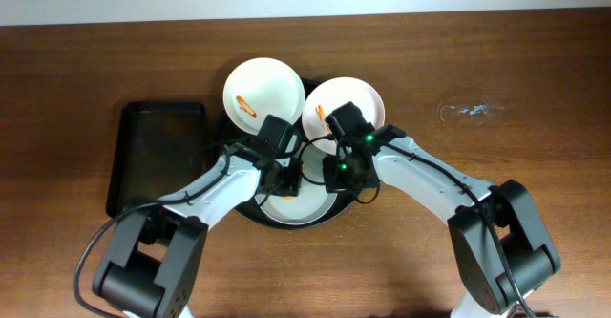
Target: Clean dirty plates on tray and stack at the side
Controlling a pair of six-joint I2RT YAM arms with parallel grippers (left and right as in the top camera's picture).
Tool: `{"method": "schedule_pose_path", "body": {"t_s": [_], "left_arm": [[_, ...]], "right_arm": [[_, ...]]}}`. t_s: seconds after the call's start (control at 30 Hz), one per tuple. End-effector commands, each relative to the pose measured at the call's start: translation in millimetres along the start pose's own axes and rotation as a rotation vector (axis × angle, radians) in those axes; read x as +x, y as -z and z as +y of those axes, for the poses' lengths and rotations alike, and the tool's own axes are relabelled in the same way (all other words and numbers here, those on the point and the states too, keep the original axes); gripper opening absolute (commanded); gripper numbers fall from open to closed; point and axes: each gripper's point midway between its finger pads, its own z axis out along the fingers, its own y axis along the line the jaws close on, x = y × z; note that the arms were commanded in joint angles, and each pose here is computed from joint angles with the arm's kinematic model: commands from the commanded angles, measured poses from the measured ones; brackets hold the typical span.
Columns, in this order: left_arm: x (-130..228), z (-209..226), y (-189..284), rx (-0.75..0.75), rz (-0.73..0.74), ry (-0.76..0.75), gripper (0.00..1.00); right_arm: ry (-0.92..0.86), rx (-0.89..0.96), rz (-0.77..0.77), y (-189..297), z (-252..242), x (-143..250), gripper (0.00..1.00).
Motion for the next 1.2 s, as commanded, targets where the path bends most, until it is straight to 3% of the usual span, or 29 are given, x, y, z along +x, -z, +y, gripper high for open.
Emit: {"method": "schedule_pose_path", "body": {"t_s": [0.0,0.33,0.6,0.87,1.17], "left_arm": [[83.0,27.1,-54.7,-0.103,0.278,-0.011,0.0],[122.6,66.6,-40.9,-0.337,0.431,-0.01,0.0],[126.6,69.8,-58.7,-0.325,0.345,0.061,0.0],[173.3,62.2,-57.3,-0.25,0.467,0.154,0.0],[194.2,57.9,-45.6,-0.254,0.562,0.244,0.0]], "right_arm": [[-0.005,-0.007,-0.001,-0.3,2.0,0.6,0.04],[-0.007,-0.01,-0.008,-0.3,2.8,-1.0,0.04],[-0.007,-0.01,-0.007,-0.3,2.8,-0.9,0.04],[-0.007,-0.011,-0.008,-0.3,3.0,-1.2,0.04],[-0.006,-0.012,-0.01,-0.3,3.3,-1.7,0.04]]}}
